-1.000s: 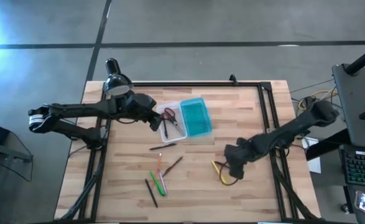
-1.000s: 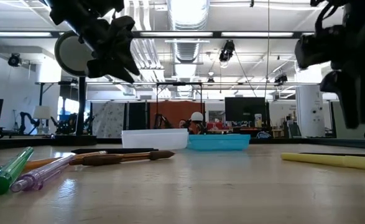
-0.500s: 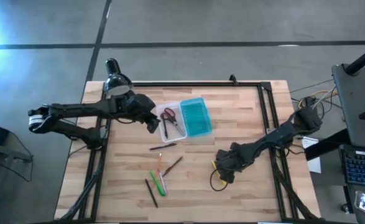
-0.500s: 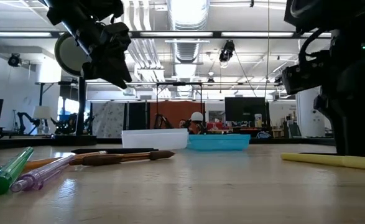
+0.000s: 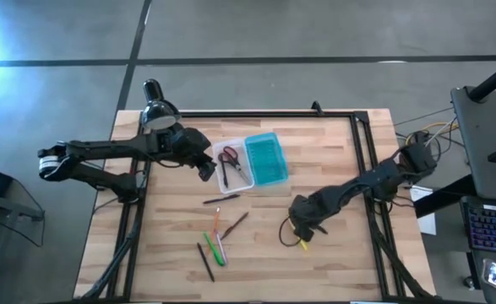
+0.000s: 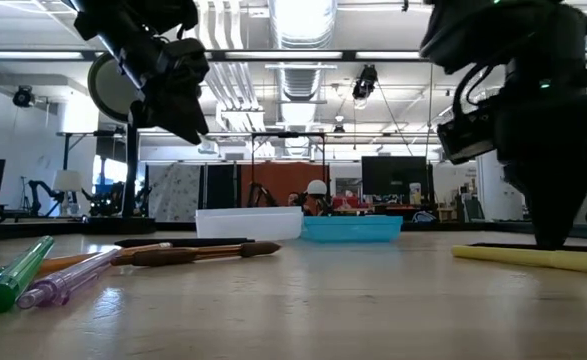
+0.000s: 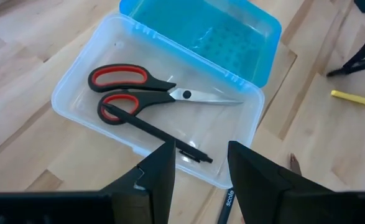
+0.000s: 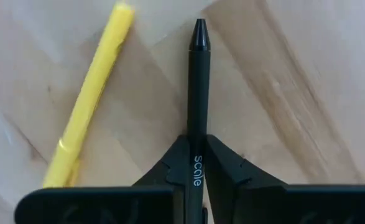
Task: Pick & place school supplies into a supply box
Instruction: Put the right black pen into the supply box, then put the top black pen into the supply box
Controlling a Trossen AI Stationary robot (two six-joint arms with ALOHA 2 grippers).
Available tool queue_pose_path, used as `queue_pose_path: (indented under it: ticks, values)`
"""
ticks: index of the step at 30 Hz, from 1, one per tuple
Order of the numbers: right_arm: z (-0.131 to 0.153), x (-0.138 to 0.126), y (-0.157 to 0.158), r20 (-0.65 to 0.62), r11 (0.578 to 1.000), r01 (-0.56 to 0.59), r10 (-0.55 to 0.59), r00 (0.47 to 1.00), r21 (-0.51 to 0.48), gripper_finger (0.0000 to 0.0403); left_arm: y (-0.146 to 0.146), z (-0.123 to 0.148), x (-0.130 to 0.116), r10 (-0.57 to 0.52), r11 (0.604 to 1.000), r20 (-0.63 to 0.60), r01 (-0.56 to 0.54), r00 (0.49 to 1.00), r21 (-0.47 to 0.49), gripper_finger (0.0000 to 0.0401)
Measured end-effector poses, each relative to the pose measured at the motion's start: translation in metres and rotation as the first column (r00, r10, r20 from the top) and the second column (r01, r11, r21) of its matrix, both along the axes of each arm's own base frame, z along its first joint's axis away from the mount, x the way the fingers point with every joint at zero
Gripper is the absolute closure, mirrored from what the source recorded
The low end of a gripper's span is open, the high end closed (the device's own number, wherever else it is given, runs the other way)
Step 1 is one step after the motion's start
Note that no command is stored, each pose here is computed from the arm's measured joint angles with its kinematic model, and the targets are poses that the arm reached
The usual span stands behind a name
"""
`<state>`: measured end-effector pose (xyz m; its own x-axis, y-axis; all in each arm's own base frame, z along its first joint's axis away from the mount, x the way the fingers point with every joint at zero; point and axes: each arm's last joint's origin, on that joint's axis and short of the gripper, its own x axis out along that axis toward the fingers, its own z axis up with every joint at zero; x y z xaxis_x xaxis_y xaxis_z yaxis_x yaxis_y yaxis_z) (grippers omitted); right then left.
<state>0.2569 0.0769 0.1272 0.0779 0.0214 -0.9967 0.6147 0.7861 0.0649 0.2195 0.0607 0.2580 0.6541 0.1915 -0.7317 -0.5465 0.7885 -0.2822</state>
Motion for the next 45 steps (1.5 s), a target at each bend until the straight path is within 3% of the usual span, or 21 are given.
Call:
queue_pose_path:
  ticks: [3, 5, 9, 12, 14, 18, 22, 25, 28, 31, 35, 43, 45]
  values:
    - [0.022, 0.005, -0.018, 0.158, 0.993, 0.116, -0.11, 0.981, -0.028, 0.0382, 0.0, -0.002, -0.002, -0.004, 1.0, -0.025, 0.004, 1.0, -0.002, 0.027]
    - [0.048, 0.006, -0.034, 0.291, 0.978, 0.207, -0.191, 0.937, -0.025, 0.0382, -0.001, -0.003, -0.004, -0.012, 1.0, -0.054, 0.012, 0.998, -0.003, 0.027]
    - [0.089, 0.008, -0.07, 0.506, 0.936, 0.339, -0.339, 0.793, 0.097, 0.0383, -0.002, -0.006, -0.008, -0.026, 1.0, -0.108, 0.025, 0.994, -0.005, 0.027]
    - [0.113, 0.018, -0.108, 0.663, 0.886, 0.438, -0.42, 0.62, 0.152, 0.0383, -0.003, -0.004, -0.013, -0.031, 1.0, -0.117, 0.031, 0.993, -0.001, 0.027]
    - [0.12, 0.03, -0.132, 0.697, 0.869, 0.468, -0.434, 0.57, 0.158, 0.0384, -0.003, -0.001, -0.016, -0.023, 1.0, -0.11, 0.024, 0.994, 0.009, 0.027]
    - [0.114, 0.073, -0.17, 0.693, 0.899, 0.41, -0.392, 0.605, 0.151, 0.0382, -0.006, 0.003, -0.027, 0.001, 1.0, -0.102, 0.001, 0.995, 0.025, 0.027]
    - [0.111, 0.123, -0.192, 0.687, 0.93, 0.291, -0.364, 0.629, 0.227, 0.0377, -0.009, -0.005, -0.04, 0.044, 0.999, -0.125, -0.045, 0.991, -0.004, 0.027]
    - [0.09, 0.147, -0.198, 0.616, 0.924, 0.287, -0.382, 0.688, 0.252, 0.0376, -0.012, -0.012, -0.049, 0.103, 0.992, -0.124, -0.111, 0.987, -0.055, 0.027]
    - [0.078, 0.164, -0.201, 0.57, 0.886, 0.33, -0.462, 0.68, 0.325, 0.0376, -0.017, -0.02, -0.057, 0.145, 0.981, -0.118, -0.158, 0.982, -0.11, 0.027]
    - [0.063, 0.174, -0.206, 0.527, 0.854, 0.37, -0.518, 0.674, 0.366, 0.0374, -0.021, -0.027, -0.061, 0.161, 0.974, -0.112, -0.176, 0.981, -0.142, 0.027]
    - [0.057, 0.183, -0.204, 0.521, 0.861, 0.352, -0.504, 0.689, 0.367, 0.0354, -0.025, -0.038, -0.063, 0.154, 0.969, -0.103, -0.17, 0.983, -0.179, 0.027]
    - [0.059, 0.179, -0.202, 0.483, 0.86, 0.361, -0.504, 0.716, 0.361, 0.024, -0.027, -0.057, -0.062, 0.129, 0.97, -0.078, -0.142, 0.989, -0.198, 0.027]
    - [0.068, 0.177, -0.199, 0.503, 0.88, 0.339, -0.47, 0.725, 0.334, 0.0215, -0.028, -0.06, -0.06, 0.096, 0.973, -0.043, -0.103, 0.994, -0.208, 0.027]
